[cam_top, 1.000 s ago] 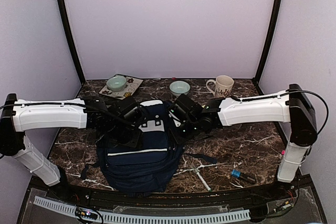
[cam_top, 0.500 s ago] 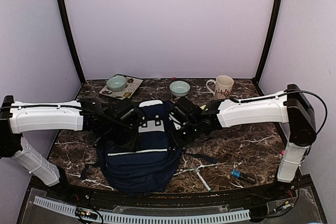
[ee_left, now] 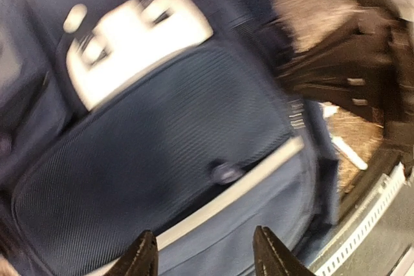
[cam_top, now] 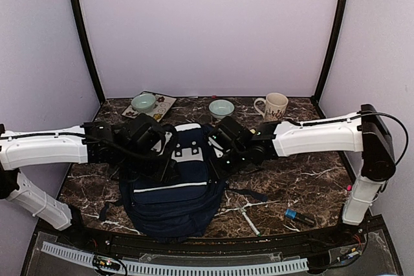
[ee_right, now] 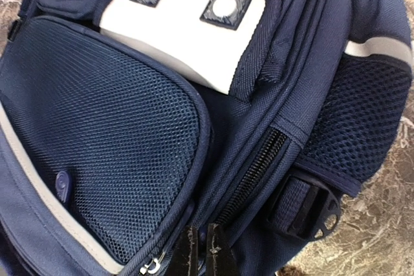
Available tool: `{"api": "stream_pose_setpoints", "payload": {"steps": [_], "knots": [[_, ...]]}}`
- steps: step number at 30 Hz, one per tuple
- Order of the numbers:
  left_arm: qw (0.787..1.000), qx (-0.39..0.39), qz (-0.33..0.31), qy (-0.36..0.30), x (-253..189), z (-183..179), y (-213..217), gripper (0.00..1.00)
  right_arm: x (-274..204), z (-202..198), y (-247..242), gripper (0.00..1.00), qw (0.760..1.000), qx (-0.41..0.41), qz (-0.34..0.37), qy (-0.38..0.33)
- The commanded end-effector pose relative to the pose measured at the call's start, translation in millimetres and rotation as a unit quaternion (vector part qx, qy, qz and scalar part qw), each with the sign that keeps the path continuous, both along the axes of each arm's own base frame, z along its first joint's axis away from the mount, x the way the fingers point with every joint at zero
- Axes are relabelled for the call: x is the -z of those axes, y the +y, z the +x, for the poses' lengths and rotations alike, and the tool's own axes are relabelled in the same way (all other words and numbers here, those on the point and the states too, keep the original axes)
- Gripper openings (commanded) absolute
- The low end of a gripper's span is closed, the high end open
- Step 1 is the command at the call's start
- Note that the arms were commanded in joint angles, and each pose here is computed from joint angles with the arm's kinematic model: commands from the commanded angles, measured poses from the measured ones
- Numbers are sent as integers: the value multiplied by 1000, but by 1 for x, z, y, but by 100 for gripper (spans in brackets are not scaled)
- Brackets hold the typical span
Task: Pack the student bag
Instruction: Adjust the student bag at the center of the board.
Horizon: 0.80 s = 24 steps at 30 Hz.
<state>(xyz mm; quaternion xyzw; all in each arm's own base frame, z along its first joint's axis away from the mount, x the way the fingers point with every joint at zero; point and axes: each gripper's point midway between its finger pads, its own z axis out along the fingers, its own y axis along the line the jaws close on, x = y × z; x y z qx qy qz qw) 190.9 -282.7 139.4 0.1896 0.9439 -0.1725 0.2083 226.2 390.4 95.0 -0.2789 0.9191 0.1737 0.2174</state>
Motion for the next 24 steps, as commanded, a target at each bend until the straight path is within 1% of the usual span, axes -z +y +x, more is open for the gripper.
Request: {"api": "stream_pose_setpoints", "payload": {"steps": [1, 3, 6, 11, 15, 18, 24], "knots": [[983, 131, -59, -117, -38, -4, -30, 53, -20, -4, -15, 0, 1000, 3, -4, -13], [970, 178, -66, -154, -43, -8, -38, 54, -26, -4, -20, 0, 1000, 12, -2, -18], [952, 231, -73, -189, -48, -10, -50, 55, -33, -6, -25, 0, 1000, 21, 9, -20], [925, 318, -62, -198, -34, -26, -72, 55, -33, -13, -29, 0, 999, 24, 33, -10], [916, 352, -38, -189, -15, -36, -82, 55, -38, -22, -37, 0, 998, 23, 53, -9], [906, 381, -37, -181, -8, -48, -90, 55, -40, -22, -42, 0, 998, 27, 54, -15], [892, 403, -20, -204, -4, -57, -104, 56, -38, -23, -45, 0, 998, 24, 49, -14]]}}
